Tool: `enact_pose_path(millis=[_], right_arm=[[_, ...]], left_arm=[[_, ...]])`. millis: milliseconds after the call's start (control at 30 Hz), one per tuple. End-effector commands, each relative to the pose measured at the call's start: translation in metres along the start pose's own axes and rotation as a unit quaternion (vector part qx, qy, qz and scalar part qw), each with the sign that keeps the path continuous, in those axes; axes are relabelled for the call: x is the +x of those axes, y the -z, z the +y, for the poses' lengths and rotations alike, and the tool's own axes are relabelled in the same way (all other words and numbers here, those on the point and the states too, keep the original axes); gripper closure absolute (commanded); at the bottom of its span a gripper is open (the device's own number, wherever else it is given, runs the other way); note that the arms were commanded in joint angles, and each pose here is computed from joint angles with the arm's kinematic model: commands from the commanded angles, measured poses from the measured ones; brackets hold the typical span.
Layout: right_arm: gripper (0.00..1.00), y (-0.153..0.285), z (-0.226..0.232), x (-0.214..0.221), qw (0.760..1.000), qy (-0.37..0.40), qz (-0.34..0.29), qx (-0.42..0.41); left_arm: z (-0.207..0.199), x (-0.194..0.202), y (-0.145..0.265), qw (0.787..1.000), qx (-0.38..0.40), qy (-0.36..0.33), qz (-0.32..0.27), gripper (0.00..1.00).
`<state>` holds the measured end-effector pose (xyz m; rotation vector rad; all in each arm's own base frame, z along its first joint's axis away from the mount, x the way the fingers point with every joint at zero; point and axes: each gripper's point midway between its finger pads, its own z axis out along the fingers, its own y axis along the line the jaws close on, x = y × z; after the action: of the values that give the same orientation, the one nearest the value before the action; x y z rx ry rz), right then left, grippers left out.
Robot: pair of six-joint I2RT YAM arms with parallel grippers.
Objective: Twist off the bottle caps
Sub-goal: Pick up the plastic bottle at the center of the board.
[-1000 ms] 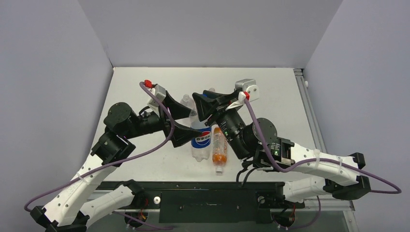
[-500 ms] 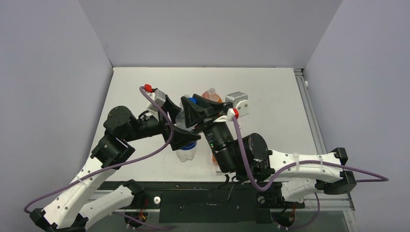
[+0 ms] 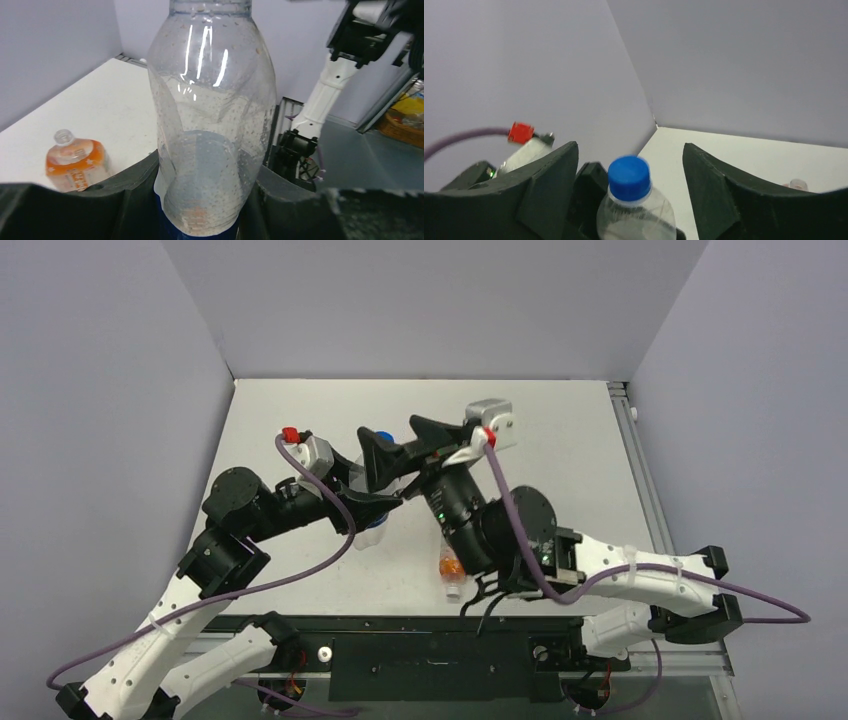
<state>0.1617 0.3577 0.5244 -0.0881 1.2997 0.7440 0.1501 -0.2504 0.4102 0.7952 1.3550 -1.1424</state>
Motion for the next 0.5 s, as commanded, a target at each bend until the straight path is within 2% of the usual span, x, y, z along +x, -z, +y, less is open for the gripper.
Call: enact_pose_path(millis=[0, 133, 200, 467], right_arm=[[0.25, -0.014, -0.011, -0.031, 0.997, -0.050, 0.054, -0.039], [0.22, -0.016, -0.002, -0.031, 0.993, -0.021, 0.098, -0.067], [0.22, -0.019, 0.002, -0.027, 0.990, -0.006, 0.118, -0.071], [0.34, -0.027, 0.015, -0.007, 0.978, -0.006, 0.175, -0.112]], left_arm=[[0.026, -0.015, 0.008, 0.994, -0.073, -0.084, -0.021, 0.83], [0.039, -0.017, 0.010, 0.989, -0.106, -0.095, -0.026, 0.92], [0.040, -0.018, 0.010, 0.989, -0.110, -0.096, -0.027, 0.94], [0.035, -0.020, 0.009, 0.988, -0.090, -0.126, -0.025, 0.97]])
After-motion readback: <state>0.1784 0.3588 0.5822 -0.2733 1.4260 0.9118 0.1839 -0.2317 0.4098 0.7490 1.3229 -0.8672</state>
